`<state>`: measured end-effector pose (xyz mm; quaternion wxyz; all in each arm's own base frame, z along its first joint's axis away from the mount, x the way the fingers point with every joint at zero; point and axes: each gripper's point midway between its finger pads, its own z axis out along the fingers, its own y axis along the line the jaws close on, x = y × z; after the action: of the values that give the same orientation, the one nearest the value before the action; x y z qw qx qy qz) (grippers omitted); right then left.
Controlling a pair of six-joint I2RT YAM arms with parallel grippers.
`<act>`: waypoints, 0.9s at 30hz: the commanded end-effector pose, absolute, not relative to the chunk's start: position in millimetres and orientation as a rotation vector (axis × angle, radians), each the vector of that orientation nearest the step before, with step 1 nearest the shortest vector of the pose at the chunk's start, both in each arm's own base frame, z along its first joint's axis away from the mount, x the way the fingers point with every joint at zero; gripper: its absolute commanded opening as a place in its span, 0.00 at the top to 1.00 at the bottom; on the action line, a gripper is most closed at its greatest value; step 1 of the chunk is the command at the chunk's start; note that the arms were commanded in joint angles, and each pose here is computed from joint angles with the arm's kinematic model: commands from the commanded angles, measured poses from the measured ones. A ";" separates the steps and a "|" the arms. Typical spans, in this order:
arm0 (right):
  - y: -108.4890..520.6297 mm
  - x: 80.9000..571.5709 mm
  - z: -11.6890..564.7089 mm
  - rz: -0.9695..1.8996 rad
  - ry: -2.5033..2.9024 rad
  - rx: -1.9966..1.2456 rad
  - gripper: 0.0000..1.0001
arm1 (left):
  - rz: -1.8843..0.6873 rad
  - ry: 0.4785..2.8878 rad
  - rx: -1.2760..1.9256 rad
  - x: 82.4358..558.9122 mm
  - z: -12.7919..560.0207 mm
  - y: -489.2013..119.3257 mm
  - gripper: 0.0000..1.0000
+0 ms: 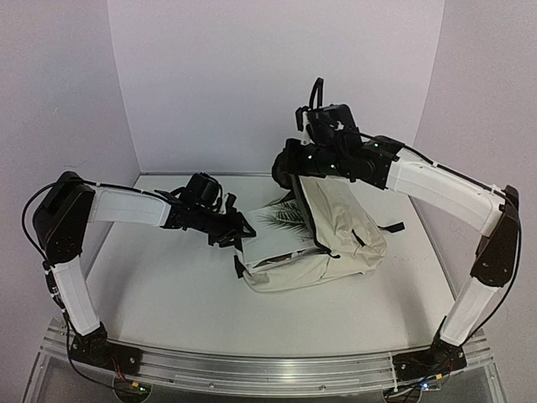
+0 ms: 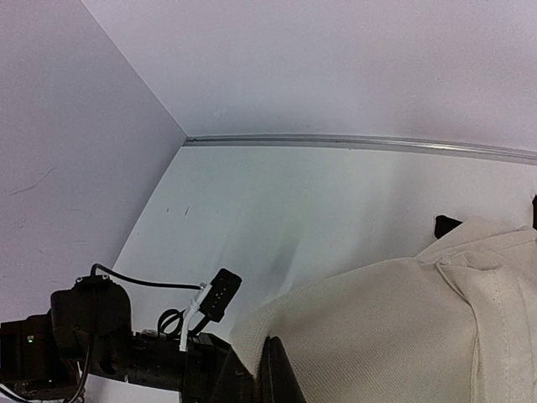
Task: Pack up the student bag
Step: Place the book in the student bag.
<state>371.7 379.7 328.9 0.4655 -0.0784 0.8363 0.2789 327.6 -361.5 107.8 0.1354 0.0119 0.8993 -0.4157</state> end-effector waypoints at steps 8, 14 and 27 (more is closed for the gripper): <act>411.5 352.7 472.5 1.002 1.635 -0.241 1.00 | -1.473 2.233 0.157 344.8 211.7 -410.7 0.65; 432.0 345.9 475.7 1.050 1.620 -0.286 1.00 | -1.550 2.172 0.167 349.7 223.9 -425.3 0.66; 432.1 353.3 462.8 1.003 1.641 -0.258 1.00 | -1.626 2.116 0.196 350.6 228.8 -451.4 0.67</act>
<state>380.0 412.1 331.3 0.4685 -0.1102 0.8274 0.2896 349.5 -433.3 212.5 0.2265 0.0511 0.7983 -0.5557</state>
